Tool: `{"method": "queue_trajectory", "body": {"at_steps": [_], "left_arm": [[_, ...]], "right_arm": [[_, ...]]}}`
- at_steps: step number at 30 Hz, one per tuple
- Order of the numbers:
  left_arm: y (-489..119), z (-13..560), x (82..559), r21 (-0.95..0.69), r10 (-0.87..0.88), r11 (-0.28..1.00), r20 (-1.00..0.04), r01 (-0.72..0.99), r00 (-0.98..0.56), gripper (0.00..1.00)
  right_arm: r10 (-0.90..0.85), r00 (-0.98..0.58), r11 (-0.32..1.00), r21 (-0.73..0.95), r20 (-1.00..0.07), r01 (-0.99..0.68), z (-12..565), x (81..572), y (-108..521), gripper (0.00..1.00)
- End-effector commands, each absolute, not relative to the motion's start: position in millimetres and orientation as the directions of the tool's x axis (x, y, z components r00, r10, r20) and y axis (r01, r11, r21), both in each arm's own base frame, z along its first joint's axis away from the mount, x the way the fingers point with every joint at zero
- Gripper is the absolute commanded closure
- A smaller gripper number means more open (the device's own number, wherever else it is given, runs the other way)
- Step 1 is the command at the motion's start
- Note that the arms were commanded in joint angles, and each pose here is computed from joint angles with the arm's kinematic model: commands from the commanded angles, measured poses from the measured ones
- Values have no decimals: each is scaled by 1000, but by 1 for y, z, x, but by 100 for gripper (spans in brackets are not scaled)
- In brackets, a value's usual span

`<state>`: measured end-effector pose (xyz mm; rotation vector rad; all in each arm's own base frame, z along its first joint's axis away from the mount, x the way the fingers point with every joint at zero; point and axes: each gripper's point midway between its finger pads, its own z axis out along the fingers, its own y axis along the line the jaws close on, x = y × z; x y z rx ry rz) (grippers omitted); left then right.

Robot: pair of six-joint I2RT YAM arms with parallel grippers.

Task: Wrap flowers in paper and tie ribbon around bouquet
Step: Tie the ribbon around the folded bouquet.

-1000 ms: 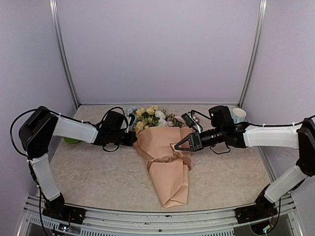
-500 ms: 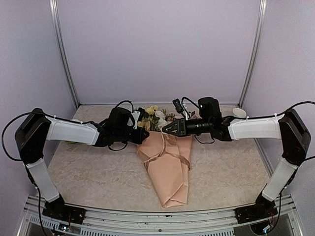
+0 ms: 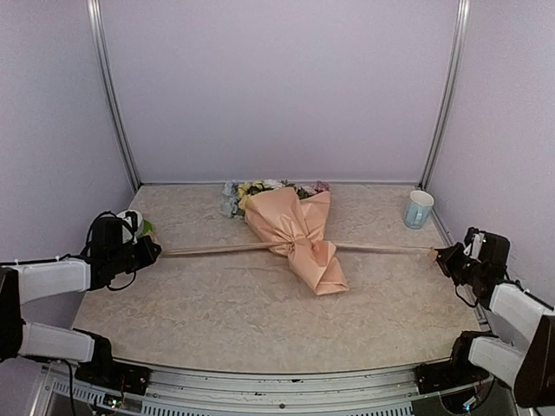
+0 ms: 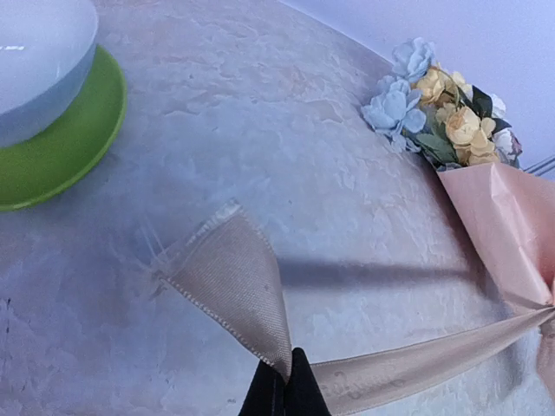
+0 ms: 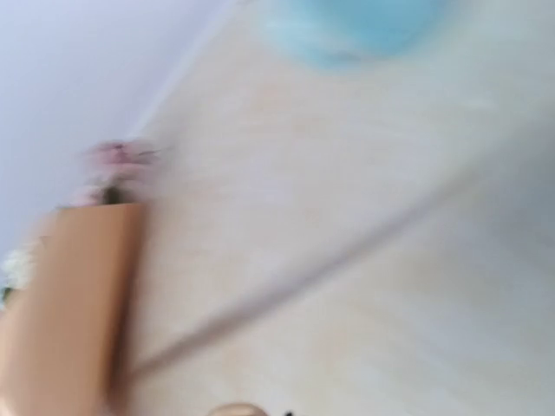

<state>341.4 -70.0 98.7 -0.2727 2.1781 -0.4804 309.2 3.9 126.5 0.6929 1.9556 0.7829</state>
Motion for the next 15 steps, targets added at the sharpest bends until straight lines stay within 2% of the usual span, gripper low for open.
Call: {"method": "queue_trajectory", "body": {"at_steps": [1,6,9,15], "left_arm": [[-25,83,318,-486,-497,855,-664,-183,-558,100],[15,91,312,-524,-587,807,-662,-272,-466,100],[52,95,308,-517,-620,785,-669,-342,-411,100],[56,89,306,-539,-643,766,-649,-351,-407,100]], "right_arm": [[836,-233,544,696,-497,469,84,263,-71,100],[825,-240,546,612,-511,572,61,252,-93,100],[843,-225,516,617,-489,595,48,250,-106,100],[836,-230,523,598,-497,607,43,250,-114,100]]}}
